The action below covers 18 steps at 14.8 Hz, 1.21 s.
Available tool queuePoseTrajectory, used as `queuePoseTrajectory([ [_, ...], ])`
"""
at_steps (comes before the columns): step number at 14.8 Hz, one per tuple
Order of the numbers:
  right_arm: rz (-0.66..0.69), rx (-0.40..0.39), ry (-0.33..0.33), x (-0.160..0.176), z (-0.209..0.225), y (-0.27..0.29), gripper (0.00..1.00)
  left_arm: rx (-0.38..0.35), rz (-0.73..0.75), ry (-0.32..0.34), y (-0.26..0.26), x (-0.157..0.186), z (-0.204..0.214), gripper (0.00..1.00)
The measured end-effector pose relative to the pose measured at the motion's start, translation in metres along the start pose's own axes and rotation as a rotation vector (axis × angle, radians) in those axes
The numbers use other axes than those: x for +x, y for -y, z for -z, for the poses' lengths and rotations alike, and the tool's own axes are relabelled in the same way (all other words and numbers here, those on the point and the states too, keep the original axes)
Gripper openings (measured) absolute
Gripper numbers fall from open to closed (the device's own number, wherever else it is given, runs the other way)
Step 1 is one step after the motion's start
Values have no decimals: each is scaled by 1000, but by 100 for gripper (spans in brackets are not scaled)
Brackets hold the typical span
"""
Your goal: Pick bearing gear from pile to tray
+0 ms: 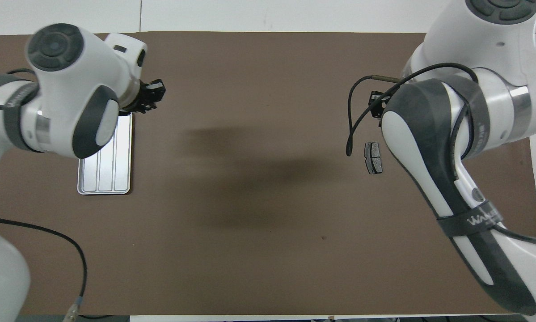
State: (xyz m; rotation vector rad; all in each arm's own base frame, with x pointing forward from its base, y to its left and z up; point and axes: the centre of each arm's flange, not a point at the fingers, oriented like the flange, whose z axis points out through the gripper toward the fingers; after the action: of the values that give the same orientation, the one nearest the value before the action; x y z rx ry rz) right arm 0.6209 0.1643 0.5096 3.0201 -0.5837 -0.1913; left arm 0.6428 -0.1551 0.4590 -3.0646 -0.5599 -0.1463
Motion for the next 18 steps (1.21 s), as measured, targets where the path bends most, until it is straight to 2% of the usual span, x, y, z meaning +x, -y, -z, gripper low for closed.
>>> queuePoseTrajectory([
  [4, -208, 84, -19, -81, 2, 103, 35, 30, -79, 14, 119, 56, 11, 24],
  [8, -305, 139, -40, -151, -40, 196, 35, 38, -123, 24, 199, 74, -12, 24],
  [10, -330, 127, -33, -162, -78, 222, 35, 24, -128, -15, 206, 62, -38, 24],
  [12, -347, 95, -63, -171, -125, 246, 35, 10, -135, -35, 203, 35, -69, 24],
  [15, -358, 105, -103, -177, -188, 276, 35, -1, -114, -25, 188, -4, -96, 24],
  [18, -369, 121, -111, -165, -209, 278, 35, -2, -100, -4, 166, -30, -101, 24],
])
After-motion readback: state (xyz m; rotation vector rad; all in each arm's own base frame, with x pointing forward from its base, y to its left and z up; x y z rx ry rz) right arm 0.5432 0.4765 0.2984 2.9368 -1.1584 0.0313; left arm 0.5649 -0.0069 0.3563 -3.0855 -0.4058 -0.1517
